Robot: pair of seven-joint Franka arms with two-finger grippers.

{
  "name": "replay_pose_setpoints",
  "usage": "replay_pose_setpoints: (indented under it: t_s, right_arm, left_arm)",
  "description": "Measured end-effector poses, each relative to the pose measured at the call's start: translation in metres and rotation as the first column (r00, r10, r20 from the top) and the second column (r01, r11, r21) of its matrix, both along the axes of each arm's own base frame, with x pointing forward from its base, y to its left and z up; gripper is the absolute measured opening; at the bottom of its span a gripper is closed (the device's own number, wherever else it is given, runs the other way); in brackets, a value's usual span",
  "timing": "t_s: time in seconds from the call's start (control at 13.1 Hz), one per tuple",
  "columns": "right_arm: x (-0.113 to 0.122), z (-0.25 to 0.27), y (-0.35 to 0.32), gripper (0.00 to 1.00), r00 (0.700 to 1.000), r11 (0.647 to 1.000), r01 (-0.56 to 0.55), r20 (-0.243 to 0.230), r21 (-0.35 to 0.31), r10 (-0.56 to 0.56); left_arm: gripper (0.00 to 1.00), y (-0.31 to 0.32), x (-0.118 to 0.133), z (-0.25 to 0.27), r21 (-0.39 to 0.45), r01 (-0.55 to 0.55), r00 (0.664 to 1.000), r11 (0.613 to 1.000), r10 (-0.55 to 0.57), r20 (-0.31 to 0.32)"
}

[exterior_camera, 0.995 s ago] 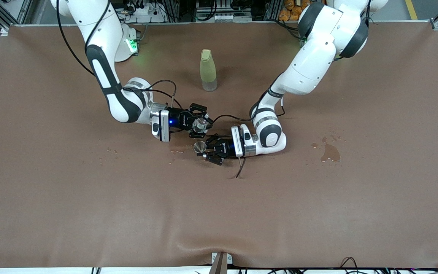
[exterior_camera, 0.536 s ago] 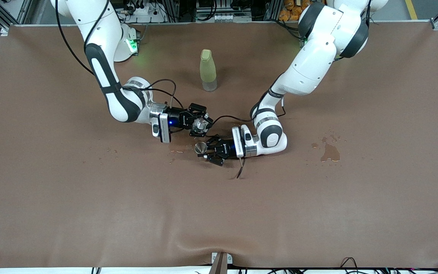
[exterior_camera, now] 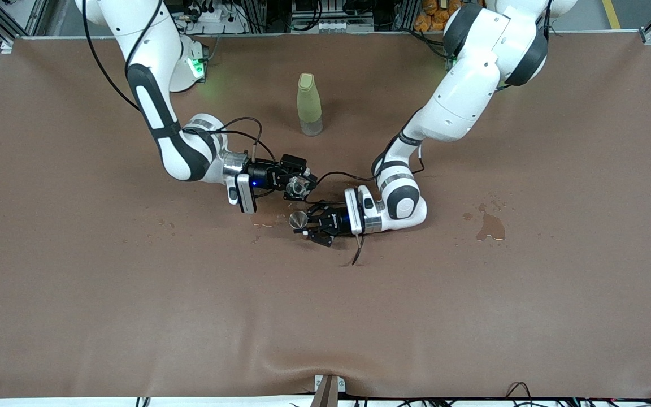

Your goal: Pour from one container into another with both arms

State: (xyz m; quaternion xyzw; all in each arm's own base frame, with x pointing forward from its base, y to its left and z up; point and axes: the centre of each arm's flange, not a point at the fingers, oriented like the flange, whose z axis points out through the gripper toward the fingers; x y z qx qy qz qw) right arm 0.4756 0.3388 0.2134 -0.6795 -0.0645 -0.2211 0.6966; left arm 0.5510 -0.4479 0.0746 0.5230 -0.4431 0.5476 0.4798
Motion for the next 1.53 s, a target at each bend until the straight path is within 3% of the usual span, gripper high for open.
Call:
replay_pose_setpoints:
  t_s: [0.77,1.53]
  right_arm:
    - [0.0,0.003,0.002,0.17,0.991,0.999,-0.011,-0.129,0.034,0.015]
    - [0.002,0.007,0.003,0.17,0.964,0.998,-0.01,-0.264,0.062,0.027]
  left_arm:
    - [0.21,0.002,-0.007,-0.009,0.036,-0.004,1.0,0.999,0.004,-0.018]
    - [0.21,0.006,-0.011,-0.009,0.044,-0.004,1.0,0.999,0.005,-0.027]
